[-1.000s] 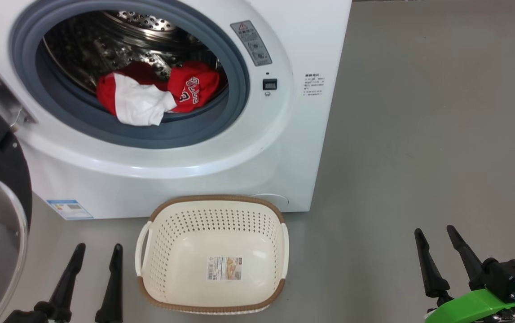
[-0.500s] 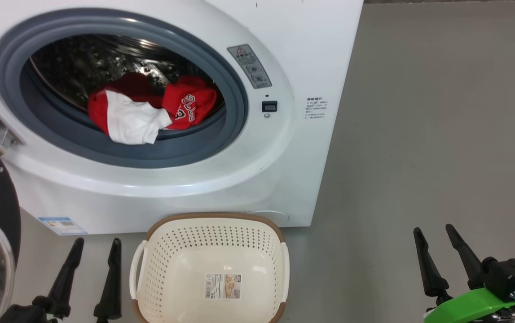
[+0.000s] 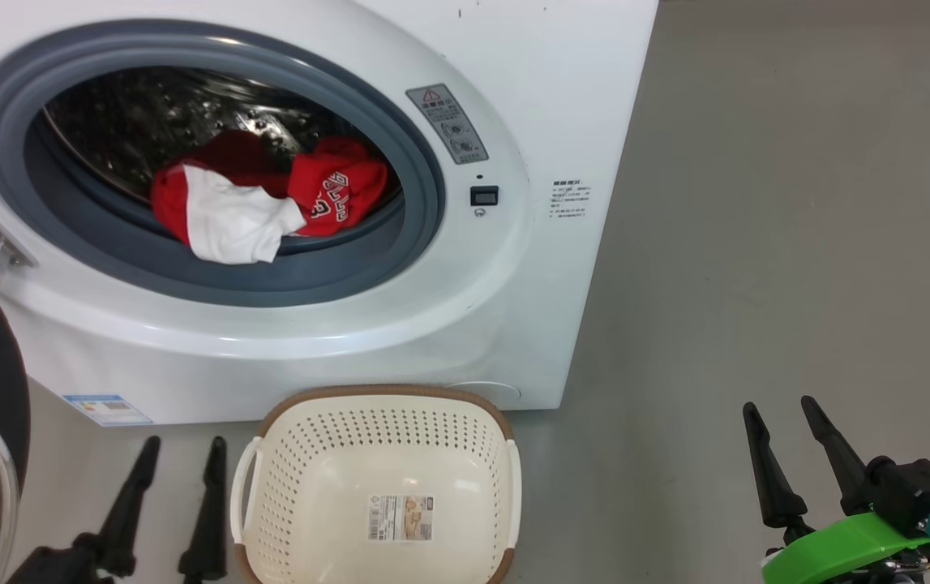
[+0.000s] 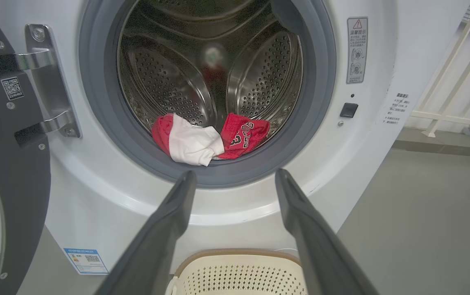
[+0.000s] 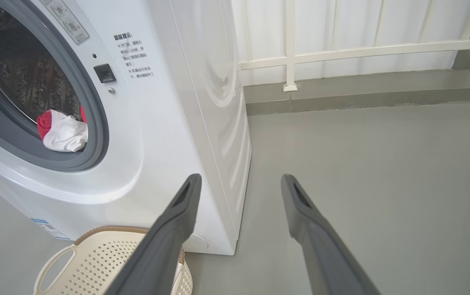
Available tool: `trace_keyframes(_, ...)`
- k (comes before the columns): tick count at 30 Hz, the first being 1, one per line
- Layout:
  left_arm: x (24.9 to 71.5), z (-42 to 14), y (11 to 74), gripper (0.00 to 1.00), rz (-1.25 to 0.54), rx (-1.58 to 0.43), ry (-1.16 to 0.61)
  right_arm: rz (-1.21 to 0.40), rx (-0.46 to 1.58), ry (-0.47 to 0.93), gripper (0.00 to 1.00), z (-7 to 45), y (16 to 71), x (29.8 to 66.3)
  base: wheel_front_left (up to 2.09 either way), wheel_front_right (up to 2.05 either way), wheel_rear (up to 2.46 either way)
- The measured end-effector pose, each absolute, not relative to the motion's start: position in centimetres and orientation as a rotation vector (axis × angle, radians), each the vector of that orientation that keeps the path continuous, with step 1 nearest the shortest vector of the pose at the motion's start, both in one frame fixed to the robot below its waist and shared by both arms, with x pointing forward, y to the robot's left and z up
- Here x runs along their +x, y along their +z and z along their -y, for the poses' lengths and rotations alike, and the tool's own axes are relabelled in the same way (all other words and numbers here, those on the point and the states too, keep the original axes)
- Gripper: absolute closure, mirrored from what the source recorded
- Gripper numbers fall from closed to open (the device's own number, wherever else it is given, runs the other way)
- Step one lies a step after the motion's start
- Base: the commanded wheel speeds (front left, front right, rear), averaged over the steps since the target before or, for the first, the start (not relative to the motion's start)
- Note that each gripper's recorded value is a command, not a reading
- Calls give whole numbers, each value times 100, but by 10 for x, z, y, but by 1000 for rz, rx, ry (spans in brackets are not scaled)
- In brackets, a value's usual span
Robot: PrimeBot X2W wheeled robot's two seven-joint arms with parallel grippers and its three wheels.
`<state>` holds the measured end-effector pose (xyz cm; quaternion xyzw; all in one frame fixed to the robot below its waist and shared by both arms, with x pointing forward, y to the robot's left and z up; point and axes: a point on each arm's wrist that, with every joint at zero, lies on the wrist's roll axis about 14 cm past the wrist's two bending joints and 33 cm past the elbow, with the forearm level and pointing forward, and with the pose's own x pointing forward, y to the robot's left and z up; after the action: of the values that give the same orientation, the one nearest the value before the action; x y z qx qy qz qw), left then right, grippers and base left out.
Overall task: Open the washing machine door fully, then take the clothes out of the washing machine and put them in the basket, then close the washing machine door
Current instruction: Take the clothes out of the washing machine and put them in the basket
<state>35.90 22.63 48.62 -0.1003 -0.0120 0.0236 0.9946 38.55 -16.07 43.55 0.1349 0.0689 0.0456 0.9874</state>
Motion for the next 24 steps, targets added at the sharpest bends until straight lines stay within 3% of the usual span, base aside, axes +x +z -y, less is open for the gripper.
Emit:
trace_keyframes(8, 397, -213, 478, 0, 0, -193, 6, -171, 274, 84, 0, 161, 423, 389, 0, 0, 0)
trace_keyframes(24, 523, -182, 467, 0, -29, -124, -114, -197, 276, 29, 0, 177, 403, 417, 0, 0, 0)
